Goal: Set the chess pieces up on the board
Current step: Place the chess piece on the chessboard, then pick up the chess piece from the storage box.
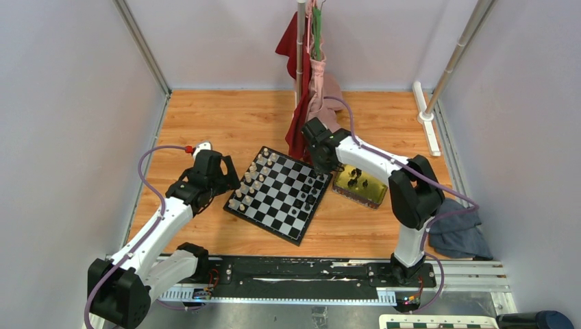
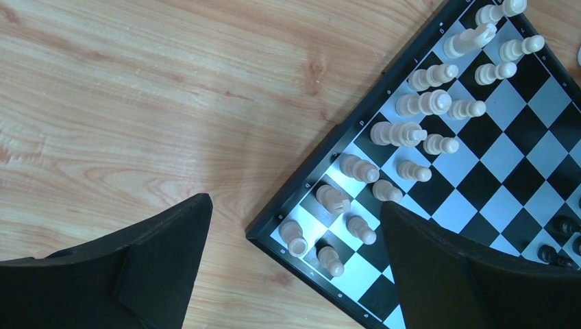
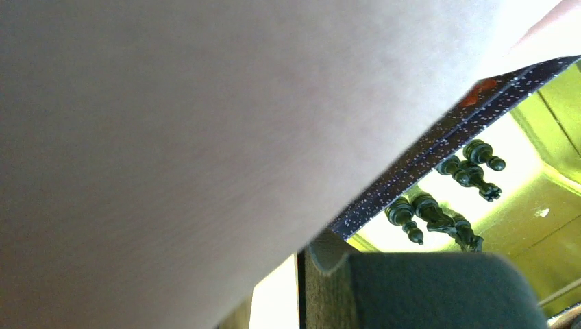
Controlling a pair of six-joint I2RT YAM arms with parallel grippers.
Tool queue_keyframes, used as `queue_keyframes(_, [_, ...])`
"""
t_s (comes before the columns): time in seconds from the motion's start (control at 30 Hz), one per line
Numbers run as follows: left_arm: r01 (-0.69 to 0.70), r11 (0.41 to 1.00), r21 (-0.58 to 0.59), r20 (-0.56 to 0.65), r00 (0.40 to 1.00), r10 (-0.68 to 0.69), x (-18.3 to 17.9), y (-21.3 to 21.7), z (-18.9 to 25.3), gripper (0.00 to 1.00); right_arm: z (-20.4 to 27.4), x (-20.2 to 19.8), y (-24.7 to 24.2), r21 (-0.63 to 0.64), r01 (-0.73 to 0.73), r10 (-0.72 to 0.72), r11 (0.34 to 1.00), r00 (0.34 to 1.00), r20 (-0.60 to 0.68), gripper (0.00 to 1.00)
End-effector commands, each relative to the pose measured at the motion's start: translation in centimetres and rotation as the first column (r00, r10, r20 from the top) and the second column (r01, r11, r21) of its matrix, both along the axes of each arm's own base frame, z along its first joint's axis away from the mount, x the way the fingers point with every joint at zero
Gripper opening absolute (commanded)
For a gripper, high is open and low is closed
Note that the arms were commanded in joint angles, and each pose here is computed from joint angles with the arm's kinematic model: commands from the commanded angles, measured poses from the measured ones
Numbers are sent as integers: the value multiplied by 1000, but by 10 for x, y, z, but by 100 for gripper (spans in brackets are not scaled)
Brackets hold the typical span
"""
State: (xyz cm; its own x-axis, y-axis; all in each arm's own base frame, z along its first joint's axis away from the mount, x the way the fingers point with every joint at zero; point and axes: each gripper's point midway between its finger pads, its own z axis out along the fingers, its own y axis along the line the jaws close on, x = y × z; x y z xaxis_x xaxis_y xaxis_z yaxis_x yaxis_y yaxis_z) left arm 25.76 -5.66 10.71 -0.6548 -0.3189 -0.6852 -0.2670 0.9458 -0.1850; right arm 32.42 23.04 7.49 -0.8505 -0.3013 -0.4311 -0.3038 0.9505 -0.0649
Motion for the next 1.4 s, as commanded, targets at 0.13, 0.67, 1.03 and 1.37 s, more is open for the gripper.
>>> queue_keyframes(0.13, [3,1000,-8,31,1000,-3,2,-1,8,100,21,-6,-10,12,7,-8,1000,1000,25,28])
queue_keyframes(0.67, [-1,1000,-10,32,999,1,0,0,10,100,54,-19,-41,79,78,-84,994,994,76,29])
queue_keyframes(1.03, [6,1000,-17,20,1000,-6,2,-3,5,100,62,-30,-92,75,207,-215,975,969,125,32])
queue_keyframes(1.37, [11,1000,-5,4,1000,-11,4,-4,0,100,30,-23,-120,63,291,-295,955,953,67,39])
